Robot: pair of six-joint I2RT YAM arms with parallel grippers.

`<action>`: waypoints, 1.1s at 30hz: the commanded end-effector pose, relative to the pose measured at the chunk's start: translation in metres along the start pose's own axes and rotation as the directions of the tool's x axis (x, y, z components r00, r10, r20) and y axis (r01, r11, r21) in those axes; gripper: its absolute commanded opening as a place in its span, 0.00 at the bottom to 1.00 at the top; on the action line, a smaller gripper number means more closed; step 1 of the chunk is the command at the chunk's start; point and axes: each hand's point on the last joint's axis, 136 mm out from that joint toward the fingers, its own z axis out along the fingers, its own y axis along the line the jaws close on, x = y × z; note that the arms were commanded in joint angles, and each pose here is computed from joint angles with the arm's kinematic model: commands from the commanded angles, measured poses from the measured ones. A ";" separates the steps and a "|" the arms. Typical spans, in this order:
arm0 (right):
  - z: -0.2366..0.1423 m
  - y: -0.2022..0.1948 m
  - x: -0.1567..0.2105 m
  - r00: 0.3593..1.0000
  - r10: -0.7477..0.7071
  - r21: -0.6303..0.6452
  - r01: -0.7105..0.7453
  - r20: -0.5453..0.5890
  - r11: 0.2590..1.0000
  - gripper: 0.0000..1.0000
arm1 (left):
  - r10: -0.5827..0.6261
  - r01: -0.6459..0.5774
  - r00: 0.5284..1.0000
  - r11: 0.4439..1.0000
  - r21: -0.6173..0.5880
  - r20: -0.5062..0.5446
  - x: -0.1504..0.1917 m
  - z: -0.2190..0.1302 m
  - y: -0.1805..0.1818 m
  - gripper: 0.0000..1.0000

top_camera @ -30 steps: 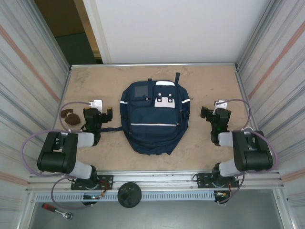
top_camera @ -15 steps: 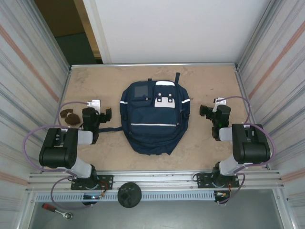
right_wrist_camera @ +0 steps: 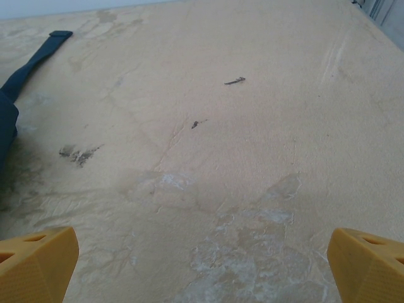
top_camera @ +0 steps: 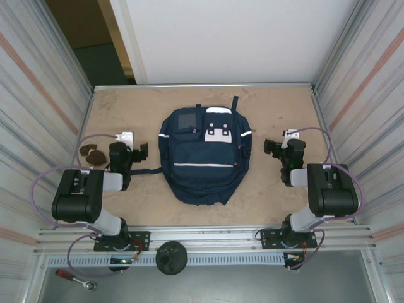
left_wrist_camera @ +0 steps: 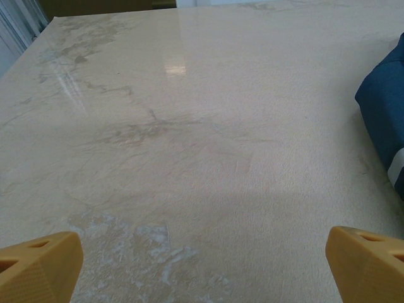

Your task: Pack books, pencil case, and school supplies into a backpack

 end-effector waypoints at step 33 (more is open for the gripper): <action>0.001 0.000 -0.008 1.000 0.008 -0.003 -0.008 0.017 1.000 0.99 | 0.004 -0.004 0.999 1.000 -0.004 0.036 -0.015 0.001 -0.001 0.99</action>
